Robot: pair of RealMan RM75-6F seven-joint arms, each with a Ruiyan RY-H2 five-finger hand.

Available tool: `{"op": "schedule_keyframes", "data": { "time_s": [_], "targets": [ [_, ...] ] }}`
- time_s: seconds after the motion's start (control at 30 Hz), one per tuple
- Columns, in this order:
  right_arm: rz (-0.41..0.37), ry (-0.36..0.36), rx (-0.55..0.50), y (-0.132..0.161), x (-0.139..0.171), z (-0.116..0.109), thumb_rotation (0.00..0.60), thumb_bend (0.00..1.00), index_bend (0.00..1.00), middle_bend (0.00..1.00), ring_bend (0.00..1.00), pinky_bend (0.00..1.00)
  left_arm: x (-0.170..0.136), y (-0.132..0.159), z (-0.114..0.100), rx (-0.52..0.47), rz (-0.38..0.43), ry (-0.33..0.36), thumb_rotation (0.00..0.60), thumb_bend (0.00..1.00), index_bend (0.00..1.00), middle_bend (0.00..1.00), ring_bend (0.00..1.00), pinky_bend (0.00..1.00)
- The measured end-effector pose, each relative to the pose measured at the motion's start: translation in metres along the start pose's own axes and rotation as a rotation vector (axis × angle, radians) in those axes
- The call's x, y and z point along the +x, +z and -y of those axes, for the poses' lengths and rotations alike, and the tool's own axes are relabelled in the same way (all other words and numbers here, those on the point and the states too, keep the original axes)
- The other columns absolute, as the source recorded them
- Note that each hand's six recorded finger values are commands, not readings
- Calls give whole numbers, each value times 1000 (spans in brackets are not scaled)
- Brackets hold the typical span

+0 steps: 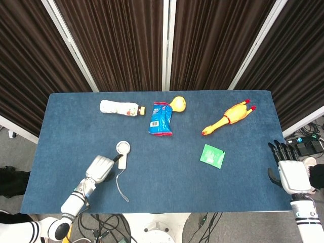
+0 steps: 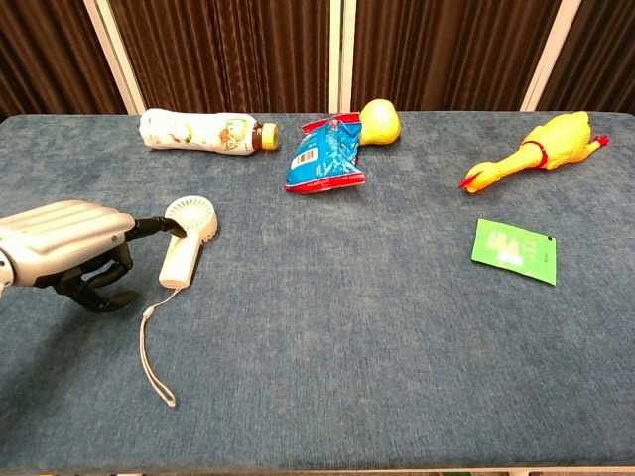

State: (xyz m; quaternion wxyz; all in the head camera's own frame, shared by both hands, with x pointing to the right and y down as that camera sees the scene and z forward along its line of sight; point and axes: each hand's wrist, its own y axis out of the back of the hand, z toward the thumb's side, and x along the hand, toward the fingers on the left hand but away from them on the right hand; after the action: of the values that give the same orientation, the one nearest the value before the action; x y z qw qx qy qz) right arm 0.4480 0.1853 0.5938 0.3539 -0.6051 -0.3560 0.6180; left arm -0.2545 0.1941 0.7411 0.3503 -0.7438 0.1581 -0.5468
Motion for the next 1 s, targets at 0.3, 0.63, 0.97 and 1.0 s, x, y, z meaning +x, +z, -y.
{"op": "schedule_keyframes", "data": {
  "time_s": [0.3,0.63,0.97,1.0],
  "targets": [
    [-17,-28,-13,2,5,-7,600,371,0,0,0,0,-13,9,-38,-26,28,113,600,377,150,845,856,861],
    [-43,-54,-31,7,6,-12,600,372,0,0,0,0,-53,-28,-73,-24,-74,292,600,332,153,764,792,833],
    [-60,-75,-18,2,7,-11,600,374,0,0,0,0,-106,-116,-61,-70,-288,409,600,46,153,96,42,199],
    [-58,-79,-21,0,8,-11,600,374,0,0,0,0,-109,-119,-60,-78,-293,417,600,35,153,88,35,171]
  ]
}}
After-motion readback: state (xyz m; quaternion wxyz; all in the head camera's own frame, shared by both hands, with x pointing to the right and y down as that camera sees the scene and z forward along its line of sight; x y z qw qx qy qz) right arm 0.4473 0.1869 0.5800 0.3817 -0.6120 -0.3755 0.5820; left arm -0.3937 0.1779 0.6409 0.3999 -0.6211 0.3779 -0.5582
